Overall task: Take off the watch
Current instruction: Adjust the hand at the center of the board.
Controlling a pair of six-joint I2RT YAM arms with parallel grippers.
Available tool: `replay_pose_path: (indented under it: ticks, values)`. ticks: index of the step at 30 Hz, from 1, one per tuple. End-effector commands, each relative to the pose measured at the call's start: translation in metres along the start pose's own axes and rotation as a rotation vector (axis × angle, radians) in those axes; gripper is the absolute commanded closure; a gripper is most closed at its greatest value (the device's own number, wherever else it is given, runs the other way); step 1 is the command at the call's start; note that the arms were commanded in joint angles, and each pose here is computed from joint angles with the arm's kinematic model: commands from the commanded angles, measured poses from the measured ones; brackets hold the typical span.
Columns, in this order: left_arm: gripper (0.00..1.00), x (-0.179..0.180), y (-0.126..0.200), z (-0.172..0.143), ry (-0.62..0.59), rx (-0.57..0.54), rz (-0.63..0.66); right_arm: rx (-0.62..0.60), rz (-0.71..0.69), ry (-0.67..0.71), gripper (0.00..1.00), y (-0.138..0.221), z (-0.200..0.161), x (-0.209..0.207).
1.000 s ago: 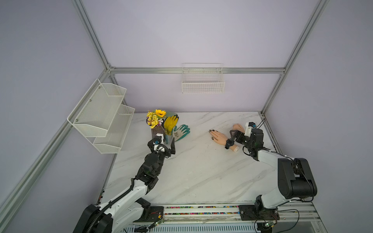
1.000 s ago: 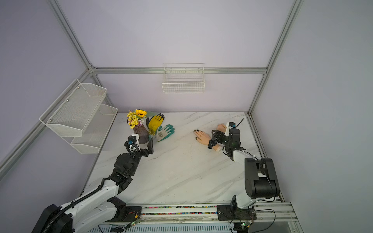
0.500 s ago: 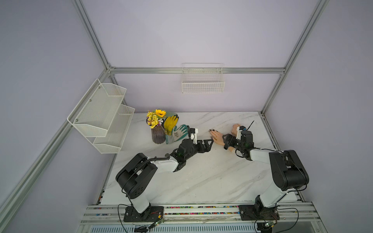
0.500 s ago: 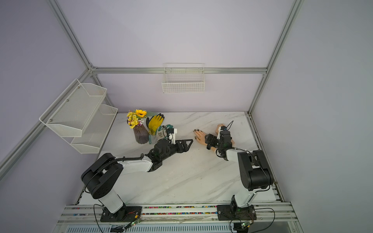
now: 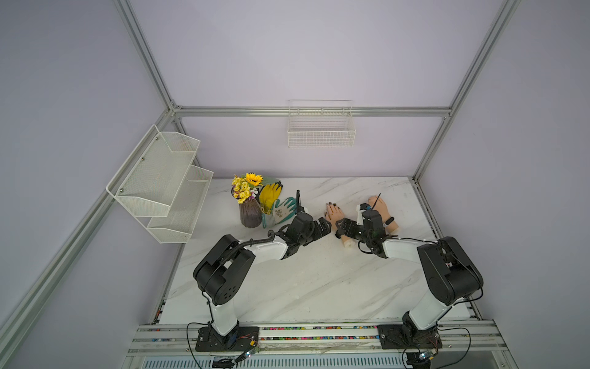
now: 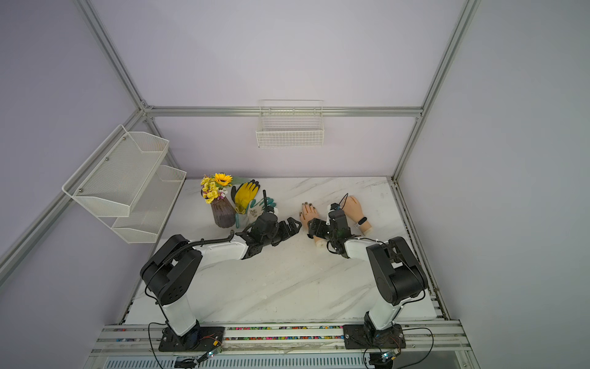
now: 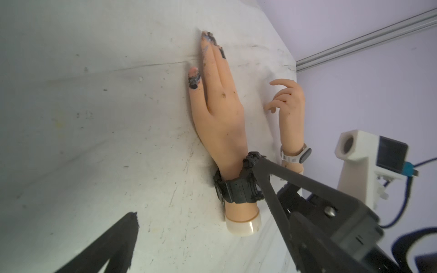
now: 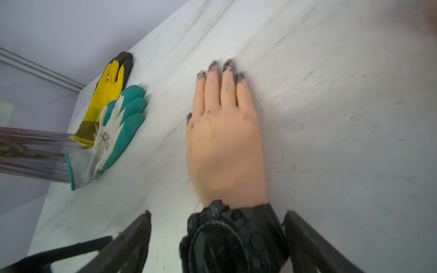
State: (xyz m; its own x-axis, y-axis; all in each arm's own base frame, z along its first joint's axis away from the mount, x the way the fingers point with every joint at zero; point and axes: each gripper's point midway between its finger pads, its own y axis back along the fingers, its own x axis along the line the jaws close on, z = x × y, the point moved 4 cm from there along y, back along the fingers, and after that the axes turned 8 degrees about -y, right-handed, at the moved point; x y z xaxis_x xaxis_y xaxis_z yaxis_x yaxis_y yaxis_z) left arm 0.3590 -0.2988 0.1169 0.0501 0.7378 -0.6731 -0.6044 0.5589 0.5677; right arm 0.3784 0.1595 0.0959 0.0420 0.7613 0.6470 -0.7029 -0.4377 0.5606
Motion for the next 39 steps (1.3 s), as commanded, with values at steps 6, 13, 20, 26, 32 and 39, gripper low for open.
replay_pose_path:
  ticks: [6, 13, 20, 26, 32, 39]
  values:
    - [0.0, 0.026, -0.013, -0.002, 0.045, 0.023, 0.062, 0.08, 0.006, -0.047, 0.18, -0.007, -0.056, 0.01]
    - [0.0, 0.034, -0.01, 0.009, 0.053, -0.013, 0.047, 0.075, 0.005, -0.046, 0.11, -0.007, -0.082, 0.022]
    - [0.0, 0.032, 0.006, 0.024, 0.003, -0.083, 0.086, -0.004, -0.173, -0.076, 0.3, -0.014, -0.078, 0.005]
    - [0.0, 0.031, 0.009, 0.029, -0.041, -0.096, 0.107, 0.023, -0.144, -0.061, 0.63, -0.015, -0.079, 0.011]
    - [0.0, 0.023, 0.001, 0.033, 0.047, -0.054, -0.023, 0.089, 0.069, -0.094, 0.81, 0.002, -0.086, 0.038]
    - [0.0, 0.036, -0.001, 0.04, 0.091, -0.074, -0.011, 0.166, 0.072, -0.089, 0.71, 0.003, -0.106, 0.027]
